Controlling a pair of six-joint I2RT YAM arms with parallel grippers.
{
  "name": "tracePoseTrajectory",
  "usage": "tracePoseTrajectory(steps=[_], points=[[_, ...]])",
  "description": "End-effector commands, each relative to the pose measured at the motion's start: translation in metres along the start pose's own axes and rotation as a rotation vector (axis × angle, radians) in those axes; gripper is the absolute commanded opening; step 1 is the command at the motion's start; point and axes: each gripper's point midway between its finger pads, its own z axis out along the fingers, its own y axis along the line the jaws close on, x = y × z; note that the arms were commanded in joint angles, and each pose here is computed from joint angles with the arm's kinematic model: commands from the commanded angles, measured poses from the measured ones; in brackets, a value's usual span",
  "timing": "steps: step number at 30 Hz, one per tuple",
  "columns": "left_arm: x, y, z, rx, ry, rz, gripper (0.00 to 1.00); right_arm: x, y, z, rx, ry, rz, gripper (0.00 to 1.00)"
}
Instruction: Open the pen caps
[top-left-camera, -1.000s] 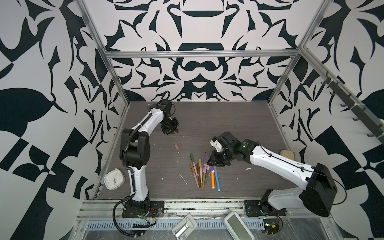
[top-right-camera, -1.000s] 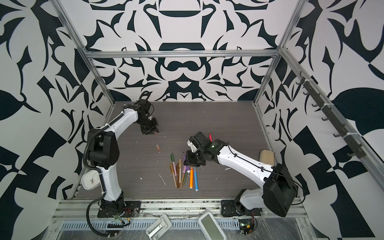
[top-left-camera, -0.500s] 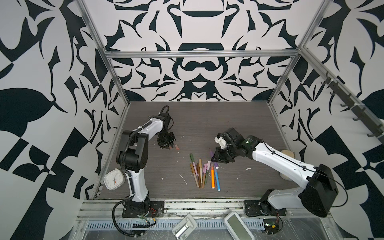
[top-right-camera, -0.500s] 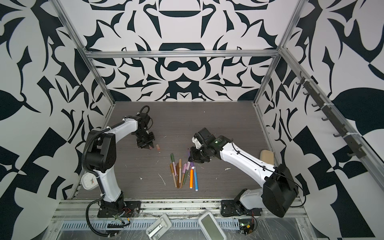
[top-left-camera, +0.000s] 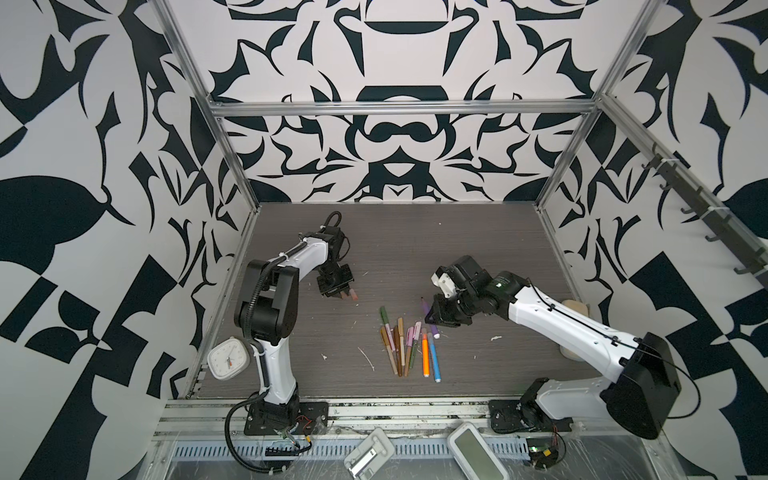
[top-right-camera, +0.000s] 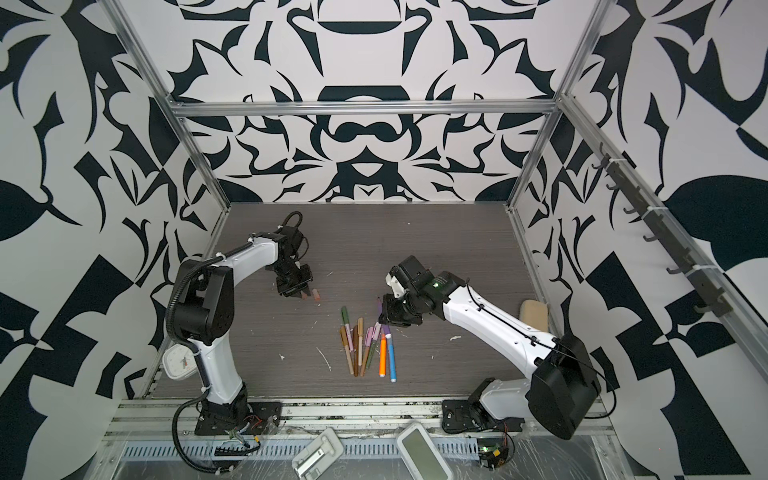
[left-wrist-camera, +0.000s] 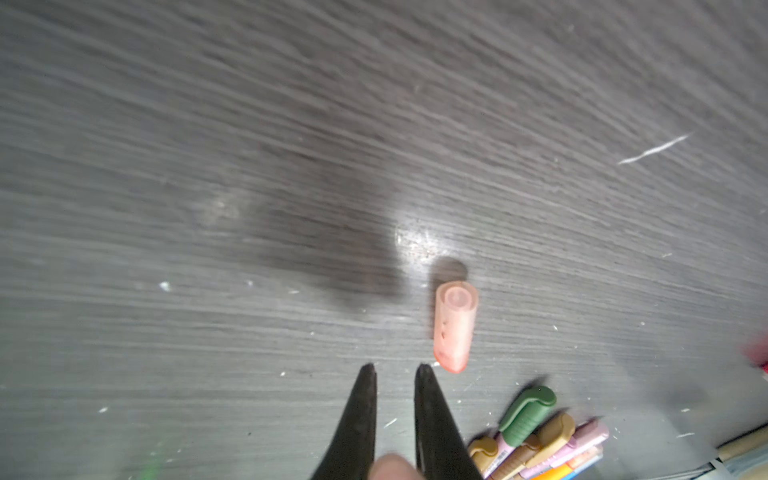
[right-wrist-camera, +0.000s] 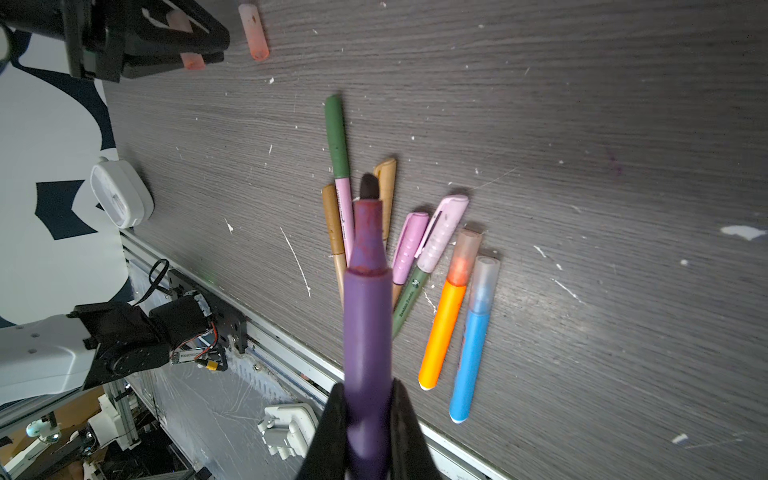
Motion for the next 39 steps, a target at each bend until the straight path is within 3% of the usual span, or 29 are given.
tracePoseTrajectory(steps=[1, 20, 24, 39], points=[[0.01, 0.006, 0.013, -0.026, 0.048, -0.004, 0.0, -0.004, 0.003, -0.011, -0.007, -0.04, -0.017, 0.0], [0.009, 0.01, 0.025, -0.047, 0.072, 0.003, 0.12, -0.006, 0.004, -0.01, -0.003, -0.044, -0.012, 0.0], [0.01, 0.011, 0.027, -0.049, 0.08, 0.004, 0.21, -0.008, 0.007, -0.009, -0.007, -0.038, -0.019, 0.0], [0.007, 0.006, 0.021, -0.04, 0.075, 0.014, 0.25, -0.012, 0.01, -0.009, -0.007, -0.034, -0.038, 0.0]])
